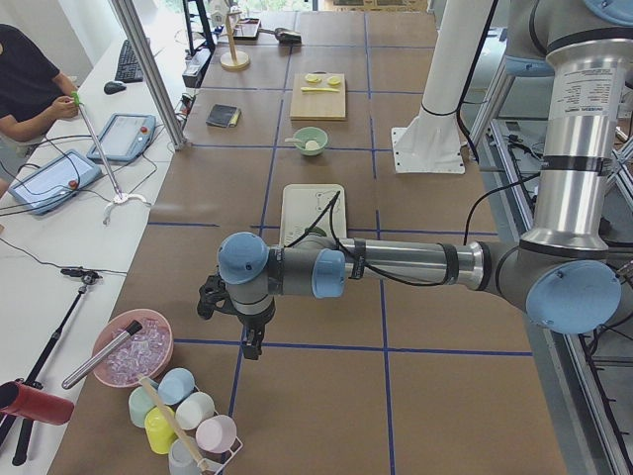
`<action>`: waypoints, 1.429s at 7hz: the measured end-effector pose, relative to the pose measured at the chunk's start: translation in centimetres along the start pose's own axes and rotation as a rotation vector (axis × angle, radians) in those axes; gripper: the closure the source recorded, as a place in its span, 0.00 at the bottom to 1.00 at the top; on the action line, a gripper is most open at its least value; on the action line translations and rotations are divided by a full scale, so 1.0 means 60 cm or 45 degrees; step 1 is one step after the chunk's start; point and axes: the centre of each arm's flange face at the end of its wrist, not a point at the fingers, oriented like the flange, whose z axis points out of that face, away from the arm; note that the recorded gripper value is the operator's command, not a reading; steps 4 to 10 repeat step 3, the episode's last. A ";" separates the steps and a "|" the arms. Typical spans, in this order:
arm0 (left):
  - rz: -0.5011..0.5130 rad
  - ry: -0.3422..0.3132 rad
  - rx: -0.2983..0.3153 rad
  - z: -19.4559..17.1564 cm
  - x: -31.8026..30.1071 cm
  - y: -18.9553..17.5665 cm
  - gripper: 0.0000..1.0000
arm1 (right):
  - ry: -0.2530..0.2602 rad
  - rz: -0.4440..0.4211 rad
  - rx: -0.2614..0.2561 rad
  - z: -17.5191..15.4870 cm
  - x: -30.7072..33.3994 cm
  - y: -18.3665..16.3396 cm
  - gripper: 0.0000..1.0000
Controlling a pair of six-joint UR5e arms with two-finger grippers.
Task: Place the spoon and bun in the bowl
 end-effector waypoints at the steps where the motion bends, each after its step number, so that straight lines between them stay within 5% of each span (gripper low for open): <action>1: 0.000 0.000 0.000 0.000 0.000 0.000 0.00 | -0.001 -0.001 0.000 0.000 0.000 0.000 0.00; 10: 0.002 0.000 0.002 -0.001 0.001 0.000 0.00 | -0.001 -0.002 0.001 0.000 -0.001 0.000 0.00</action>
